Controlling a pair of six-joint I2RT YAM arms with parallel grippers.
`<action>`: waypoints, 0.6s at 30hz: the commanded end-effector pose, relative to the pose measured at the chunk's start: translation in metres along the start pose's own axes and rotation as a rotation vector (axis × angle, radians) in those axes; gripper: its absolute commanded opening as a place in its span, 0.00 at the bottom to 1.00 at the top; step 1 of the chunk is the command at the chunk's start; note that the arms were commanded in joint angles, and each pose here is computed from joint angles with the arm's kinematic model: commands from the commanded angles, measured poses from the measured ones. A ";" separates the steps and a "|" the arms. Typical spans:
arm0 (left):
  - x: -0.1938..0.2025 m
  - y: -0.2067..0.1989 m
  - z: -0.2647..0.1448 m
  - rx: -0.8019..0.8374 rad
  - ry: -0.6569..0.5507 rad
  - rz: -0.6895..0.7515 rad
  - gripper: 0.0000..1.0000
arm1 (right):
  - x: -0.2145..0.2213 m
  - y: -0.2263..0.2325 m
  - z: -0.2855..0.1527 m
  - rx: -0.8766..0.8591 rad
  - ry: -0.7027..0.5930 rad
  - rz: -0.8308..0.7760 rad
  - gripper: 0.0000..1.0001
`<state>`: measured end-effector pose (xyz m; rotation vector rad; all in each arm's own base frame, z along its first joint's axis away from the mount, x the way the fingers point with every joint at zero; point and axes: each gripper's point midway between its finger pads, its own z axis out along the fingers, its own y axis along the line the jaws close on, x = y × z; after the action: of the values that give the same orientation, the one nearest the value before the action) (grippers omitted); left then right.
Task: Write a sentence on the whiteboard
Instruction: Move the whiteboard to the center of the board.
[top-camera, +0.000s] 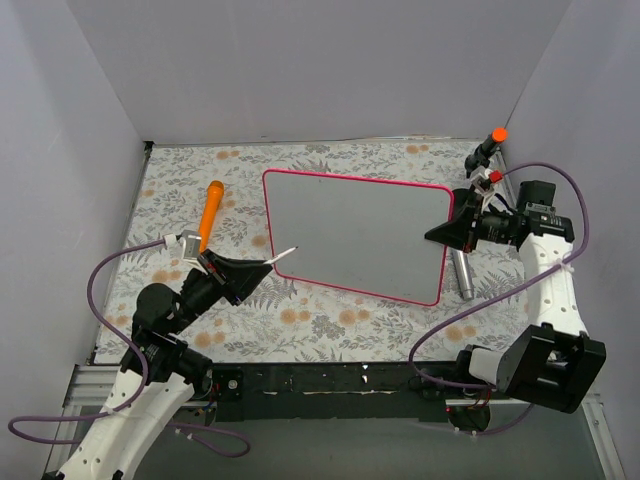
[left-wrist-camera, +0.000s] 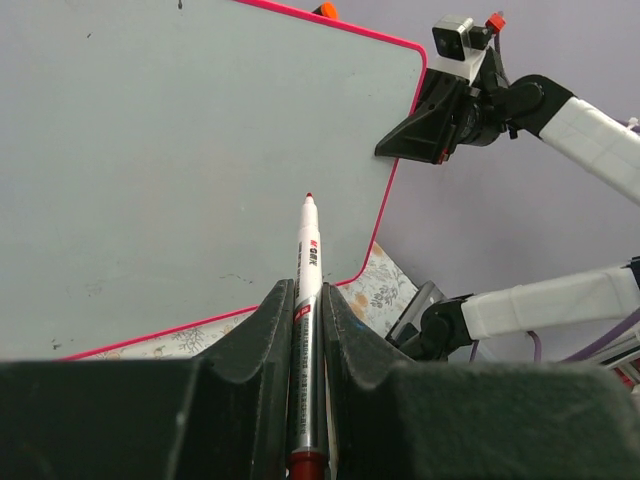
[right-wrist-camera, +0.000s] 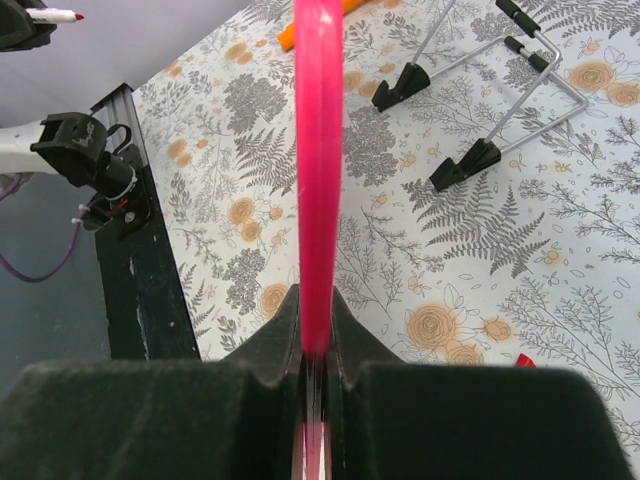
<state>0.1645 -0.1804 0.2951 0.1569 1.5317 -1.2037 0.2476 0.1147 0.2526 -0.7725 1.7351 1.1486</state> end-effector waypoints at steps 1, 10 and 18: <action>0.002 0.001 0.000 0.005 0.002 0.004 0.00 | 0.001 0.003 -0.008 -0.025 0.038 -0.095 0.01; 0.000 0.006 -0.002 -0.024 -0.011 0.009 0.00 | 0.031 0.005 -0.012 -0.014 0.021 -0.069 0.01; 0.002 0.011 0.002 -0.036 -0.009 0.007 0.00 | 0.050 -0.005 -0.012 0.084 0.029 -0.108 0.01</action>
<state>0.1672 -0.1790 0.2875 0.1442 1.5486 -1.1869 0.2115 0.1116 0.2169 -0.7576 1.7230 1.1736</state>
